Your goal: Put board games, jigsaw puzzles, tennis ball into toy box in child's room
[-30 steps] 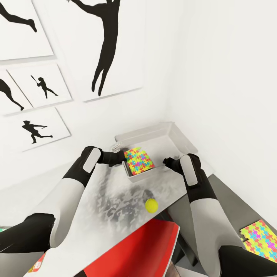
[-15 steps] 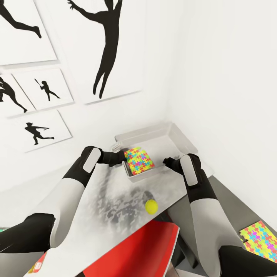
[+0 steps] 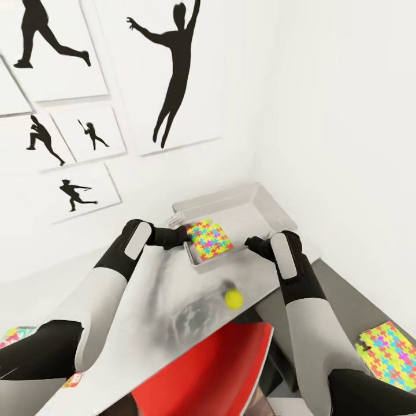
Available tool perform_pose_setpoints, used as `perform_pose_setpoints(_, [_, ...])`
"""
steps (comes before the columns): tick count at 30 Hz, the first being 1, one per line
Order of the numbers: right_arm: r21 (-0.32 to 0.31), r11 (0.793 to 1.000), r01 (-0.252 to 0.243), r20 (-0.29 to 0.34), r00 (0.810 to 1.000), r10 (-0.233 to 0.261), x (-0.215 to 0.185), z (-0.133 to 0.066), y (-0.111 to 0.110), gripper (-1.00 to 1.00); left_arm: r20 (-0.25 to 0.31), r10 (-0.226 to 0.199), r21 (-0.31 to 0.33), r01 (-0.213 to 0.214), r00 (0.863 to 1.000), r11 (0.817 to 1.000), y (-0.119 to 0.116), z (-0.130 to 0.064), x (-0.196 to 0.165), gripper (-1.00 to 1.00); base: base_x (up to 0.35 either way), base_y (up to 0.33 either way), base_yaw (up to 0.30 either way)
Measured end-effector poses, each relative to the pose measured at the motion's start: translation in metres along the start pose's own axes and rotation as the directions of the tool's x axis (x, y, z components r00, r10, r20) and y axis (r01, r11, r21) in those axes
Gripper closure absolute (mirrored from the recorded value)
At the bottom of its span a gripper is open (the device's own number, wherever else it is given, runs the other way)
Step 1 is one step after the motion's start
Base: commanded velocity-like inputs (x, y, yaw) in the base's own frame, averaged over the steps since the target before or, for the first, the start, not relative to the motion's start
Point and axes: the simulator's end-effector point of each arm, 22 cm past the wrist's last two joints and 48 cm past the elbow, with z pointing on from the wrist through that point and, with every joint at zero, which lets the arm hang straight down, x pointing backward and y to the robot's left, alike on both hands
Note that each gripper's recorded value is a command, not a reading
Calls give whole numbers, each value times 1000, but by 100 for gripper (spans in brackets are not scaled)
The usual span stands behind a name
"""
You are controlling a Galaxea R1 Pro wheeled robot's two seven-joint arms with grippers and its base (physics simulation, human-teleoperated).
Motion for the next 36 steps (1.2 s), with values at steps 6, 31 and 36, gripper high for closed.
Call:
perform_pose_setpoints(6, [-5,1000,1,9,1000,-1,-4,-6,2,100,8,6,3,-6,1000,1000,-5,-5,-3,100,-230,199,79])
perform_pose_setpoints(31, [-16,1000,2,26,1000,-2,-11,-17,7,100,23,18,8,-18,1000,1000,-14,-15,-8,100,-155,144,94])
perform_pose_setpoints(36, [-15,1000,2,27,1000,-2,-11,-17,7,100,23,17,9,-18,1000,1000,-14,-15,-9,100,-276,71,0])
